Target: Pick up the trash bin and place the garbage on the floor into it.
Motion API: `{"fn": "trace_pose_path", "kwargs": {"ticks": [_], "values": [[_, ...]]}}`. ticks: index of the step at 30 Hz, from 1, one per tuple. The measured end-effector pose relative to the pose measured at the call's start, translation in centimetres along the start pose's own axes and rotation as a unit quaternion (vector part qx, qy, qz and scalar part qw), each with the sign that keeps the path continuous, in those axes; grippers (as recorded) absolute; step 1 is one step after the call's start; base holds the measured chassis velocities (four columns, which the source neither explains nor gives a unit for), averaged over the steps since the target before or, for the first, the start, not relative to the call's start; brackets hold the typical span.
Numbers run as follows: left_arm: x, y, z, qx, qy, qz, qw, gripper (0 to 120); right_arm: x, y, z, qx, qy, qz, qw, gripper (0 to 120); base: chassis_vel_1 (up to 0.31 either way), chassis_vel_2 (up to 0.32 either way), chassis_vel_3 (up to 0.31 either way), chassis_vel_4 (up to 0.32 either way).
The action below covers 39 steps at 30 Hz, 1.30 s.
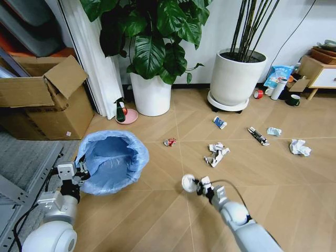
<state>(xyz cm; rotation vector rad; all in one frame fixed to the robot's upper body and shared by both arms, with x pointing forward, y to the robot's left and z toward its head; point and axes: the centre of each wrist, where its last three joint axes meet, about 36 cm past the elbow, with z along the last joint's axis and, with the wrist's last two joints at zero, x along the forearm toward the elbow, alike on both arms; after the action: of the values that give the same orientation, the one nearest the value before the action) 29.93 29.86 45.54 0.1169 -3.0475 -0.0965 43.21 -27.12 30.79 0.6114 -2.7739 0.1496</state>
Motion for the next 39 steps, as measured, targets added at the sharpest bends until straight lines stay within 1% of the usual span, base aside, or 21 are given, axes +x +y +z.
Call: {"fn": "trace_pose_path", "kwargs": {"ticks": [2,3,5,6,8,11,12,13,14,16,17,20,21,23,25,29,31,34,36,38,39], "values": [[-0.4,0.0,0.3,0.001,0.013,0.009,0.9999,0,0.9,-1.1,-3.5,0.005,-0.032,-0.001,0.999,0,0.0,0.0,0.0,0.0],[-0.7,0.1,0.5,0.004,0.023,0.016,0.9996,0,1.6,-1.5,-5.9,0.007,-0.054,-0.006,0.999,0,0.0,0.0,0.0,0.0],[-1.2,0.1,0.7,0.011,0.04,0.024,0.9988,0,2.5,-1.8,-9.3,0.014,-0.083,-0.02,0.996,0,0.0,0.0,0.0,0.0],[-1.2,0.1,0.7,0.011,0.04,0.024,0.9988,0,2.5,-1.8,-9.3,0.014,-0.083,-0.02,0.996,0,0.0,0.0,0.0,0.0],[-1.7,0.2,0.8,0.016,0.056,0.033,0.9978,0,3.1,-1.6,-12.2,0.018,-0.105,-0.037,0.994,0,0.0,0.0,0.0,0.0],[-2.7,0.1,1.0,0.022,0.085,0.049,0.9949,0,3.4,-0.2,-16.5,0.016,-0.134,-0.073,0.988,0,0.0,0.0,0.0,0.0],[-2.7,0.1,1.0,0.022,0.085,0.049,0.9949,0,3.4,-0.2,-16.5,0.016,-0.134,-0.073,0.988,0,0.0,0.0,0.0,0.0],[-2.9,0.0,0.9,0.025,0.092,0.053,0.9941,0,3.4,0.3,-17.4,0.016,-0.14,-0.082,0.987,0,0.0,0.0,0.0,0.0],[-3.2,-0.3,0.9,0.034,0.112,0.064,0.991,0,3.2,1.5,-19.0,0.014,-0.147,-0.105,0.983,0,0.0,0.0,0.0,0.0],[-3.5,-0.8,0.8,0.044,0.137,0.074,0.9868,0,2.8,3.4,-20.8,0.012,-0.153,-0.137,0.979,0,0.0,0.0,0.0,0.0],[-3.5,-0.8,0.8,0.044,0.137,0.074,0.9868,0,2.8,3.4,-20.8,0.012,-0.153,-0.137,0.979,0,0.0,0.0,0.0,0.0],[-4.0,-1.3,0.5,0.05,0.168,0.087,0.9807,0,1.6,6.8,-21.8,0.008,-0.143,-0.186,0.972,0,0.0,0.0,0.0,0.0],[-4.0,-1.3,0.5,0.05,0.168,0.087,0.9807,0,1.6,6.8,-21.8,0.008,-0.143,-0.186,0.972,0,0.0,0.0,0.0,0.0],[-4.3,-1.6,0.2,0.055,0.179,0.093,0.978,0,0.3,8.9,-21.3,0.015,-0.127,-0.213,0.969,0,0.0,0.0,0.0,0.0],[-4.4,-1.7,0.0,0.055,0.18,0.094,0.9776,0,-0.2,9.6,-21.0,0.016,-0.12,-0.22,0.968,0,0.0,0.0,0.0,0.0],[-4.5,-1.5,-0.4,0.055,0.183,0.096,0.9769,0,-1.6,11.9,-19.6,0.023,-0.096,-0.242,0.965,0,0.0,0.0,0.0,0.0],[-4.6,-1.4,-0.5,0.055,0.183,0.096,0.9769,0,-1.7,12.4,-19.3,0.026,-0.091,-0.246,0.965,0,0.0,0.0,0.0,0.0],[-4.7,-1.1,-0.7,0.056,0.182,0.094,0.9773,0,-1.9,13.9,-18.3,0.037,-0.071,-0.26,0.962,0,0.0,0.0,0.0,0.0],[-4.7,-1.1,-0.8,0.057,0.181,0.093,0.9774,0,-2.1,14.4,-18.0,0.04,-0.065,-0.262,0.962,3,0.0,0.0,0.0,0.0],[-4.8,-1.1,-0.8,0.06,0.18,0.093,0.9774,0,-2.5,15.4,-17.3,0.046,-0.057,-0.266,0.961,11,0.0,0.0,0.0,0.0],[-4.8,-1.2,-0.8,0.062,0.179,0.093,0.9774,0,-2.9,16.2,-17.0,0.054,-0.056,-0.264,0.961,17,0.0,0.0,0.0,0.0]]}}
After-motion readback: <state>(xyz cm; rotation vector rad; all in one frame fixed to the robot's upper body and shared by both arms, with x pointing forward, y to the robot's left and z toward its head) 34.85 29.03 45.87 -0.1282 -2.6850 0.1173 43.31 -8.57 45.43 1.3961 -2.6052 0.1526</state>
